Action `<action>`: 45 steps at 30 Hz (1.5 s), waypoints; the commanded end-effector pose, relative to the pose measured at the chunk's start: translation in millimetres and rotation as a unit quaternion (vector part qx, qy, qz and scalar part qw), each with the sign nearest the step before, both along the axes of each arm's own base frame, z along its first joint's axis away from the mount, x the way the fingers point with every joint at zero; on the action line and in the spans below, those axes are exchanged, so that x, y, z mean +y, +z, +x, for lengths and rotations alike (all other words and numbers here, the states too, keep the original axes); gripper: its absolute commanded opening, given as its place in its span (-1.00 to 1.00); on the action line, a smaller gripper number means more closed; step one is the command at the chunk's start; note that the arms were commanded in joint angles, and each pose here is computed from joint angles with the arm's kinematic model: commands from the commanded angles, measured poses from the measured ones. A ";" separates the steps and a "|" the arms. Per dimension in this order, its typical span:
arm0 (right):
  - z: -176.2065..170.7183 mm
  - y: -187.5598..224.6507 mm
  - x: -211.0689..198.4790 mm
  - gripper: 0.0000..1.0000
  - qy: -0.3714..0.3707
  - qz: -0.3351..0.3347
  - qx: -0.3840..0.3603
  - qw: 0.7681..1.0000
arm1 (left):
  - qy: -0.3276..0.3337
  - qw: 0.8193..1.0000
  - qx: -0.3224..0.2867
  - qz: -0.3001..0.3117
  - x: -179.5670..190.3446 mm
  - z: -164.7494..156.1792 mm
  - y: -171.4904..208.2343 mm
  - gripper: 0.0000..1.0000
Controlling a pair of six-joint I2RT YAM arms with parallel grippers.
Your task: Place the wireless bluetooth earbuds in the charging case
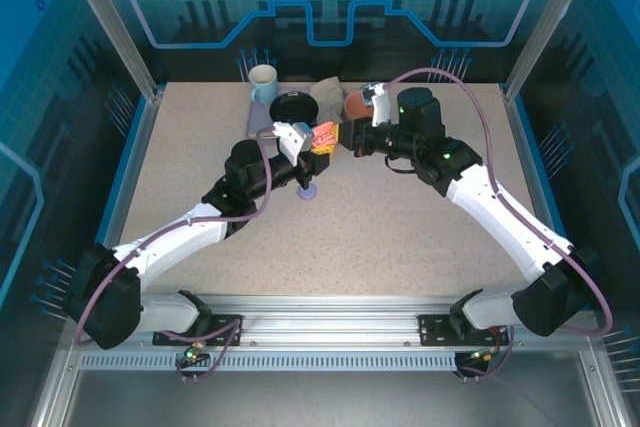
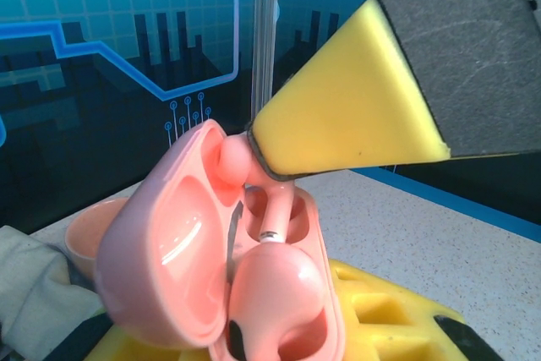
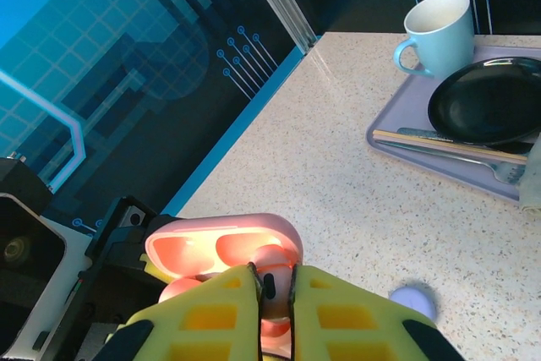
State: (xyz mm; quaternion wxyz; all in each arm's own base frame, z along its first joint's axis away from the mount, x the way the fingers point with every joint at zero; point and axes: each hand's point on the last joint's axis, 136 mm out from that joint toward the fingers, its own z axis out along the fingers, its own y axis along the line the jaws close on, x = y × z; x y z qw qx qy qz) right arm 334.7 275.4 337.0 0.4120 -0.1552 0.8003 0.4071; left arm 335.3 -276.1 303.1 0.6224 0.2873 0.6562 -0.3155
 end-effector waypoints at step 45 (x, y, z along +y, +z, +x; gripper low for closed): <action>-132.1 -249.7 29.4 0.25 -0.082 -0.220 0.350 0.907 | 0.128 0.992 -0.014 -0.006 81.3 9.5 23.0 -1.00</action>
